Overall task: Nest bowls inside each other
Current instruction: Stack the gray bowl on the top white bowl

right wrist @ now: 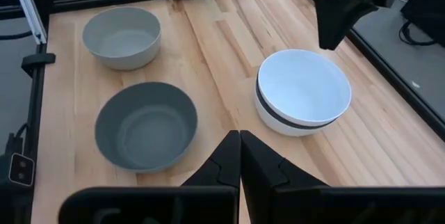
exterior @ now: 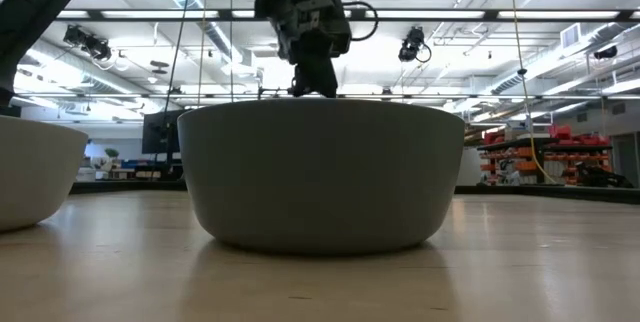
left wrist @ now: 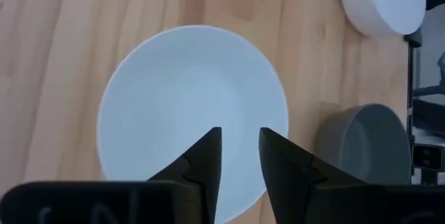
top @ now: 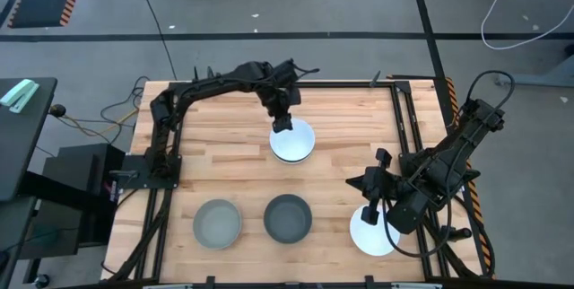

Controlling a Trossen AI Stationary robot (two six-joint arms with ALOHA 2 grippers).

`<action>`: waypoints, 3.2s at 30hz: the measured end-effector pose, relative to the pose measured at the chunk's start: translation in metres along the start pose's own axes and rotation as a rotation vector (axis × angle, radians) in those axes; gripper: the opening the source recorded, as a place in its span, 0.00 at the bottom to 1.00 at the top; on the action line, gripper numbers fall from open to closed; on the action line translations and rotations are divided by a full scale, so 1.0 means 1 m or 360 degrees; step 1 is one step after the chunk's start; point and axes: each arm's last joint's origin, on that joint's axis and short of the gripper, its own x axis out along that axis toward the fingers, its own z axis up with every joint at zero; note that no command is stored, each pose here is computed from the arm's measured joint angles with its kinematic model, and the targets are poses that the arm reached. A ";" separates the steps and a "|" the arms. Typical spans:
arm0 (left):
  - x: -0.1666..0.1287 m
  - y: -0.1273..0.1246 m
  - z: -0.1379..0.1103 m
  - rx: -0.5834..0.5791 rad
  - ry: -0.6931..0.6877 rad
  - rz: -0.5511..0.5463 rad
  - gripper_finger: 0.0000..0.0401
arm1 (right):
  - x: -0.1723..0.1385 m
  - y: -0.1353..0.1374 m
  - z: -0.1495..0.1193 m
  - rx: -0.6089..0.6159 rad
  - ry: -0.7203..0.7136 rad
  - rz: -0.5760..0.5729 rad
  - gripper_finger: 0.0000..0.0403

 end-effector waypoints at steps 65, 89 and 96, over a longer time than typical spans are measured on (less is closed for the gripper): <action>-0.102 -0.241 -0.118 -0.0009 0.0079 0.0921 0.14 | -0.025 0.019 -0.088 0.0339 0.0206 0.0206 0.03; -0.043 -0.197 -0.216 -0.0505 0.0350 0.1276 0.11 | -0.025 0.019 -0.088 0.0251 0.0201 0.0208 0.03; -0.018 -0.183 -0.241 -0.0582 0.0328 0.0895 0.11 | -0.023 0.018 -0.087 0.0271 0.0201 0.0194 0.03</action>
